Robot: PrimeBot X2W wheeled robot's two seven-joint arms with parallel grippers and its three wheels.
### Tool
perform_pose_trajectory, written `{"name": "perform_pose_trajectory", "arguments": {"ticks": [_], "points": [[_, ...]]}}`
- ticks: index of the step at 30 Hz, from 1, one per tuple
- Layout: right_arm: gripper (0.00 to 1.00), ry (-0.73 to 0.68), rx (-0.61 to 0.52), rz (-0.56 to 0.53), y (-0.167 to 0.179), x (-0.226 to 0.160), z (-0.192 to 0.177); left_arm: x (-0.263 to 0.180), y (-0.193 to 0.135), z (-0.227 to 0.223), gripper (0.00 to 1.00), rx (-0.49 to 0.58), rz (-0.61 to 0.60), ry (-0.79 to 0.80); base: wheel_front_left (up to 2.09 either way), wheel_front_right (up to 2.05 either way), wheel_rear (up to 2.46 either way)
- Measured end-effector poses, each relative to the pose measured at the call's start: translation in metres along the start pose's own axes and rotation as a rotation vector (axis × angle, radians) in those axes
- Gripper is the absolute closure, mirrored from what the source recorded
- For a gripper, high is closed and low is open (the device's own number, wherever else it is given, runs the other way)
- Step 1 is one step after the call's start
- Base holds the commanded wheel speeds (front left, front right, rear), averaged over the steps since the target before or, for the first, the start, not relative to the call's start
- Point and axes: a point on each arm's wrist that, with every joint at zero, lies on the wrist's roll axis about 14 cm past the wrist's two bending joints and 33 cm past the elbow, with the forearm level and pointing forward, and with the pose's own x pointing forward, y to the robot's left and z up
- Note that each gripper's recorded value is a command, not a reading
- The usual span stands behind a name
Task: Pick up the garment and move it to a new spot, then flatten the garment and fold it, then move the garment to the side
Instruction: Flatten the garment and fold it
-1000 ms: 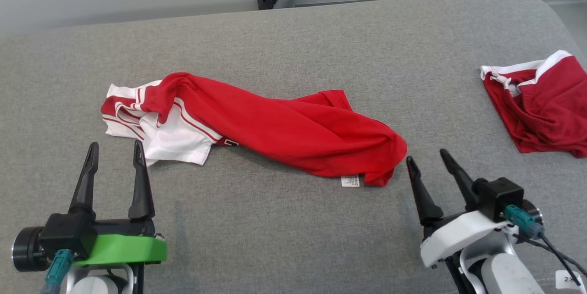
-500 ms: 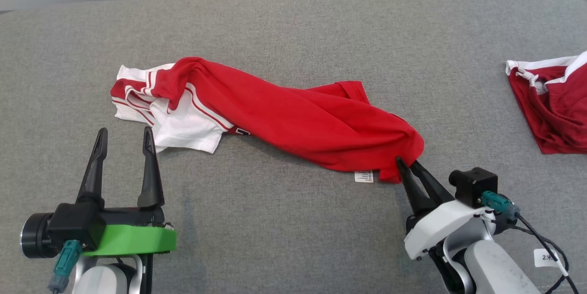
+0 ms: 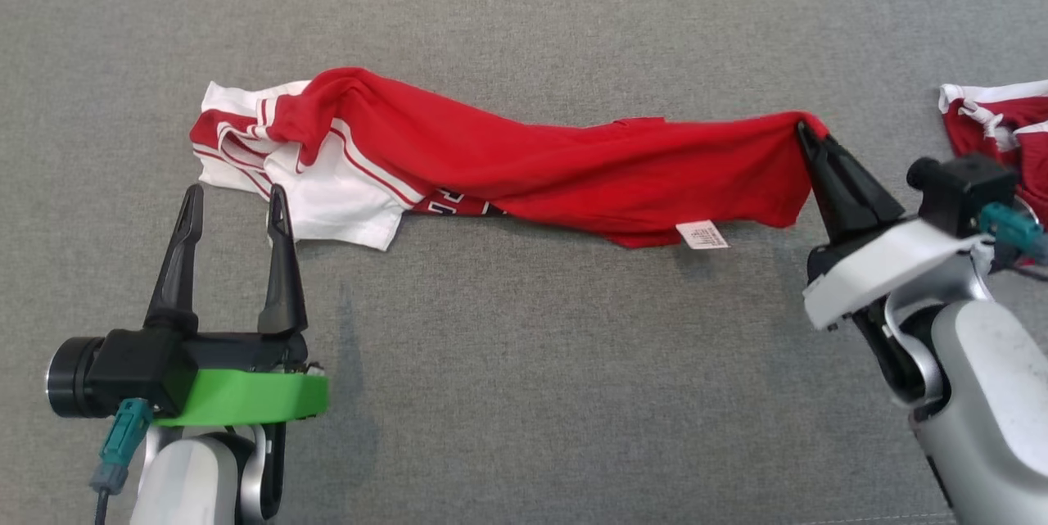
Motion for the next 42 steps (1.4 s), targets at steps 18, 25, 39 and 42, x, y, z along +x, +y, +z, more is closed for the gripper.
{"name": "perform_pose_trajectory", "arguments": {"ticks": [18,25,39,42], "points": [[0.62,0.178,0.076,0.014,-0.029,0.085,-0.085,0.021,0.008,-0.044,0.00,-0.004,0.003,0.087,0.00,0.00,0.00],[0.00,0.178,0.095,-0.017,-0.037,0.071,-0.096,0.023,0.007,-0.044,0.00,-0.003,-0.005,0.087,0.00,0.00,0.00],[0.00,-0.058,0.004,-0.216,-0.086,-0.005,-0.023,0.015,-0.003,-0.035,0.00,-0.006,-0.027,0.075,0.00,0.00,0.00],[0.00,-0.113,-0.042,-0.231,-0.081,-0.020,-0.004,0.011,-0.004,-0.032,0.00,-0.003,-0.031,0.075,0.00,0.00,0.00]]}}
